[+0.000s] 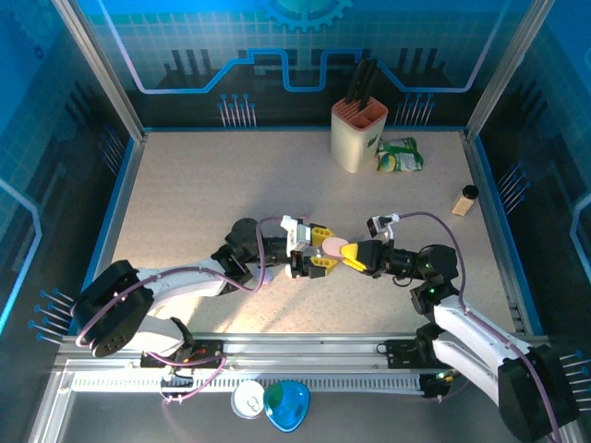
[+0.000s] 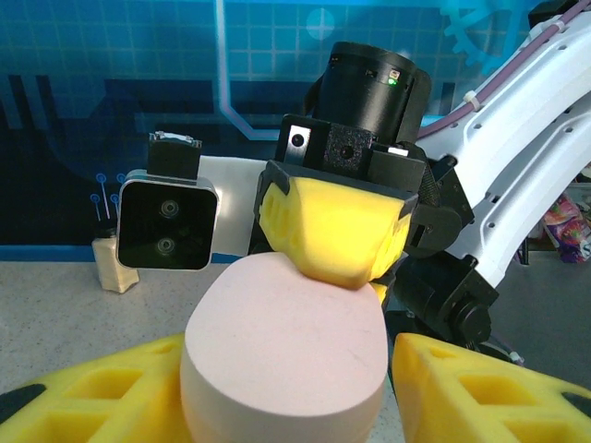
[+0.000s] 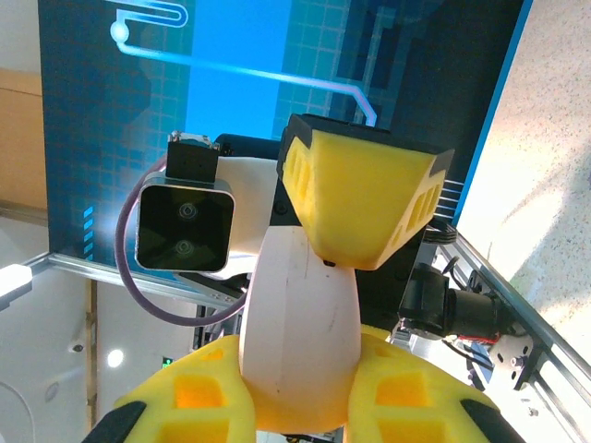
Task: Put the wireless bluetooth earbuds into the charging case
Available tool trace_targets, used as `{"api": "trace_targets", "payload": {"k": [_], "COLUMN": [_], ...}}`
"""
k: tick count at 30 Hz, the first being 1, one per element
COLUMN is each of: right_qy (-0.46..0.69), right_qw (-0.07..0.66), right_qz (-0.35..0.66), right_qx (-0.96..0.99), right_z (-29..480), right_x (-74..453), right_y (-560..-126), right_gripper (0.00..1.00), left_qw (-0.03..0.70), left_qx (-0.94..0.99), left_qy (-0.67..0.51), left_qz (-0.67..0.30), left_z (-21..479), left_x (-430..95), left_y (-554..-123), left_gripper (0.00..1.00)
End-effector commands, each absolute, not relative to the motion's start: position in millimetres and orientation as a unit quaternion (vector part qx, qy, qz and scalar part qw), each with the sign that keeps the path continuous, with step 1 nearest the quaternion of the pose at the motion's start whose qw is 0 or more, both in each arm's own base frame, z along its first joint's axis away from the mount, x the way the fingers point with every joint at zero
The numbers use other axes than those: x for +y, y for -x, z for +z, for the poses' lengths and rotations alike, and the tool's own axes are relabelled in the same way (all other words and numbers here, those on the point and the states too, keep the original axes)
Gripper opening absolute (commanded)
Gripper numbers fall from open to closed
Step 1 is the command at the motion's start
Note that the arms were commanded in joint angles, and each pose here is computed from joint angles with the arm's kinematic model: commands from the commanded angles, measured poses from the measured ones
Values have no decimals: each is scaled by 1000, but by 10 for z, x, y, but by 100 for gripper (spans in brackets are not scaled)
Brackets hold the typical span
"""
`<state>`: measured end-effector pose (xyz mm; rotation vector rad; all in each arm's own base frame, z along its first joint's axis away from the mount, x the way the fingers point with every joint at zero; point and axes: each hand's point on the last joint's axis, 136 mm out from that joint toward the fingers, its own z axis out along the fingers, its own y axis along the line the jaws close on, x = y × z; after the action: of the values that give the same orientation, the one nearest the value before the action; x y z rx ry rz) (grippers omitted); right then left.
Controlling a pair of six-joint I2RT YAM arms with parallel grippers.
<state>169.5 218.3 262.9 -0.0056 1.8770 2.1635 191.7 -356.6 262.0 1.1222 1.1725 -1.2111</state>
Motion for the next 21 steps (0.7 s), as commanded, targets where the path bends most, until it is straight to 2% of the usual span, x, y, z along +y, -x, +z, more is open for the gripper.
{"api": "trace_targets", "payload": {"k": [1, 18, 21], "right_qy": [19, 23, 22], "right_qw": [161, 160, 159], "right_qz": [753, 755, 754], "right_qx": [638, 636, 638], "right_z": [2781, 2794, 2775], "right_x": [2185, 2189, 2192], "right_y": [-1686, -1655, -1654], "right_gripper": [0, 0, 0], "left_qw": [536, 532, 530], "left_qx": [463, 467, 466], "left_qy": [-480, -483, -484], "left_qz": [-517, -514, -517], "left_z": [2752, 2713, 2722], "left_x": [-3592, -3598, -3602], "left_y": [-1854, -1858, -1851], "left_gripper": [55, 54, 51]}}
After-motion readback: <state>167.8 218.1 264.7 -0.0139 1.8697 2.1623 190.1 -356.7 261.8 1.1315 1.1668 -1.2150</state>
